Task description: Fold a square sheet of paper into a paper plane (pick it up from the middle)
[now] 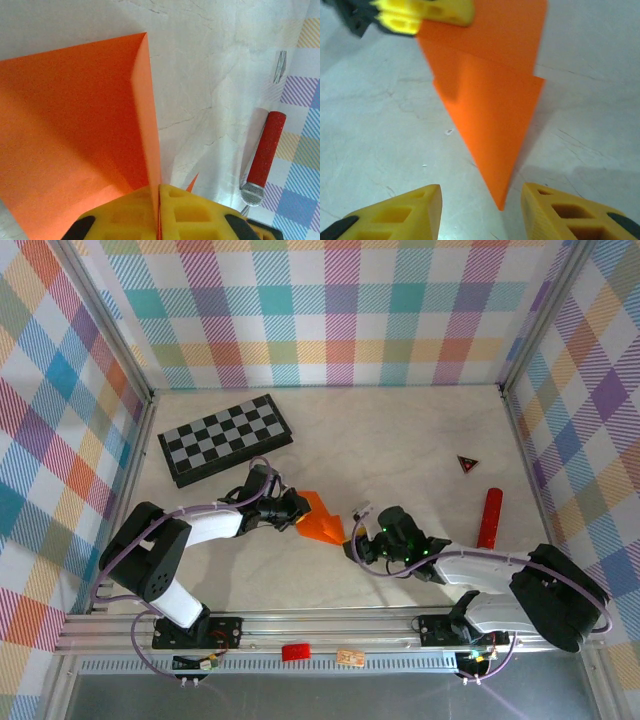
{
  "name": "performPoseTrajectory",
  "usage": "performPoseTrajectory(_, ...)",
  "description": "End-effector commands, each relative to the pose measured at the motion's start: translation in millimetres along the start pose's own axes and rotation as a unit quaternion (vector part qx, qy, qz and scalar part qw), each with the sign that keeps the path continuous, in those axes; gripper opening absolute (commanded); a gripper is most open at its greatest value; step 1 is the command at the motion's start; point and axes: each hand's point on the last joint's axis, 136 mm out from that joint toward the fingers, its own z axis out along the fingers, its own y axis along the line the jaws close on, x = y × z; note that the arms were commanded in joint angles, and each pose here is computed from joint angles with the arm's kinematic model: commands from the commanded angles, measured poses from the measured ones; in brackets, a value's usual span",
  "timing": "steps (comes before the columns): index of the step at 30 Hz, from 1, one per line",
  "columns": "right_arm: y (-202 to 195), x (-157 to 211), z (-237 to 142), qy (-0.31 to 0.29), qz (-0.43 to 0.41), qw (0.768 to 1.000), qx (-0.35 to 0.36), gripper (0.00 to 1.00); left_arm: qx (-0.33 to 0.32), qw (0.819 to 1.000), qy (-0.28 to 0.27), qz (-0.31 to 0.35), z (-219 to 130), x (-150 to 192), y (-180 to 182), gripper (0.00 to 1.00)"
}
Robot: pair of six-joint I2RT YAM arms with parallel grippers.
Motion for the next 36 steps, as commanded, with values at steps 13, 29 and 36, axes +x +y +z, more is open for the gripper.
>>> performPoseTrajectory(13,12.8,-26.5,40.5,-0.034,-0.262,0.961,0.088,0.39,0.004,1.000,0.010,0.028,-3.3,0.3,-17.1,0.19)
performPoseTrajectory(29,0.9,-16.5,54.4,-0.021,-0.262,0.956,0.129,0.27,0.001,0.999,0.017,0.033,-1.9,0.3,-18.8,0.17)
performPoseTrajectory(36,0.6,-13.0,55.1,-0.018,-0.252,0.959,0.127,0.24,-0.002,0.999,0.020,0.032,-0.5,0.9,-17.2,0.16)
